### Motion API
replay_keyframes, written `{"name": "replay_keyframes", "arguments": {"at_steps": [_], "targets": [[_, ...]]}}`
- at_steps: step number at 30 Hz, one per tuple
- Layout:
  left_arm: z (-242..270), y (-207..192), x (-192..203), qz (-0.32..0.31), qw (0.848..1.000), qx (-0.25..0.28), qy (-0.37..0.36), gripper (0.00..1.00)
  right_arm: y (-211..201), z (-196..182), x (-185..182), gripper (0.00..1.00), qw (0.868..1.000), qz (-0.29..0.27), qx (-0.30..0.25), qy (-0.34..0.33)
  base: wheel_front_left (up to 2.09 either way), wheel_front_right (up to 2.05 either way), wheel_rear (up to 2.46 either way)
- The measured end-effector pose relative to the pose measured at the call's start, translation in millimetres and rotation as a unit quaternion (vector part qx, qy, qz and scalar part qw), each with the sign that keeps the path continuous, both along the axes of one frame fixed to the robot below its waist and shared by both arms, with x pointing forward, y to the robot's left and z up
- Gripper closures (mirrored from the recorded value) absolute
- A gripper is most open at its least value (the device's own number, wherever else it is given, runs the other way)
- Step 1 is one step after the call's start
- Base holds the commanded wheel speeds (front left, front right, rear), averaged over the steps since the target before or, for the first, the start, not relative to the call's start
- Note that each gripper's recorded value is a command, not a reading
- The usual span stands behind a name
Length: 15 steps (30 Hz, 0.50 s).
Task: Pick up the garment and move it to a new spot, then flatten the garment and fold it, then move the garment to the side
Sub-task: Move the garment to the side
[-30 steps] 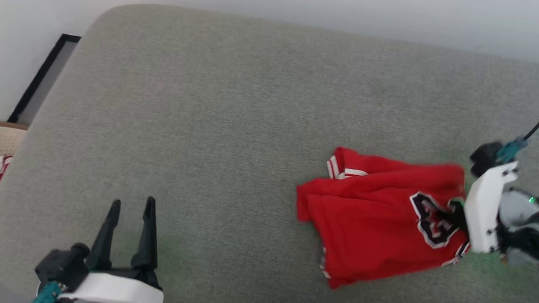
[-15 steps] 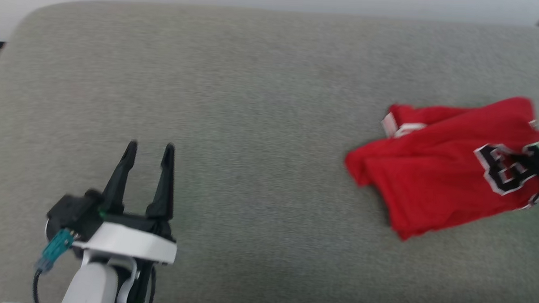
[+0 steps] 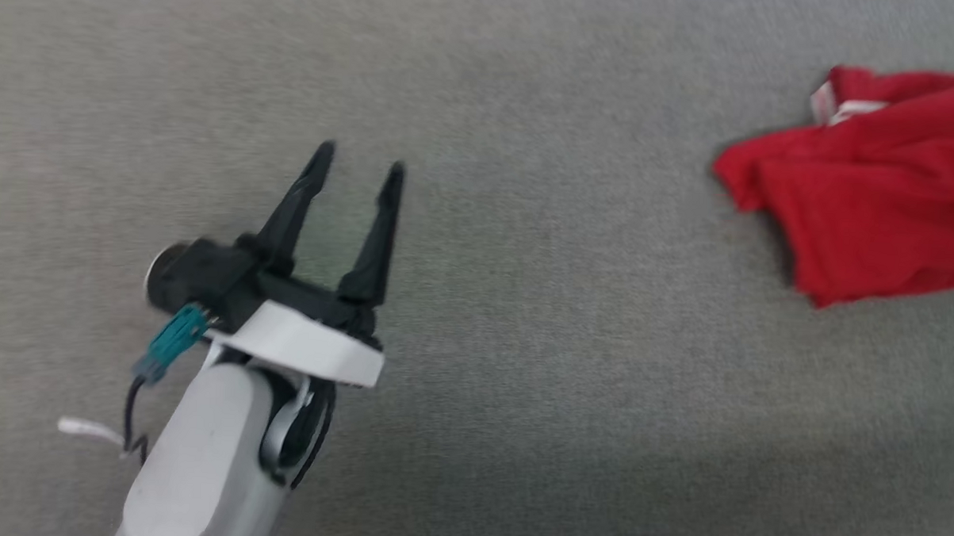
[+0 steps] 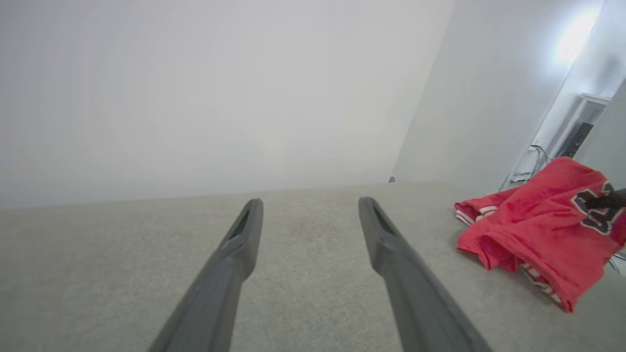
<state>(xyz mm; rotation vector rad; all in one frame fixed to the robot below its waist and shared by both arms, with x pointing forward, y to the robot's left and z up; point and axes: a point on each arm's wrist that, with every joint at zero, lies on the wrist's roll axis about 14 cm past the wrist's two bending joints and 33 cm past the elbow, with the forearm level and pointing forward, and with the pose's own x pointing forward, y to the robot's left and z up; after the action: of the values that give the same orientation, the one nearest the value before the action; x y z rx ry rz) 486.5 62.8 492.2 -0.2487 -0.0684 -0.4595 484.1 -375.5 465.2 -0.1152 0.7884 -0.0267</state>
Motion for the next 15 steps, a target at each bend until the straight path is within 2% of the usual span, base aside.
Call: {"name": "replay_keyframes", "arguments": {"at_steps": [8, 15], "targets": [[-12.7, -51.0, 19.6, -0.077, 0.997, 0.0, -0.002, 0.0, -76.5, 15.4, -1.0, 1.0, 0.992, -0.059, -0.109, -0.021, 0.0, 0.0, 0.0], [-23.5, -67.8, 30.0, -0.099, 0.995, -0.005, 0.004, 0.0, -107.5, 3.9, 0.7, 1.0, 0.982, -0.078, -0.17, -0.007, 0.0, 0.0, 0.0]]}}
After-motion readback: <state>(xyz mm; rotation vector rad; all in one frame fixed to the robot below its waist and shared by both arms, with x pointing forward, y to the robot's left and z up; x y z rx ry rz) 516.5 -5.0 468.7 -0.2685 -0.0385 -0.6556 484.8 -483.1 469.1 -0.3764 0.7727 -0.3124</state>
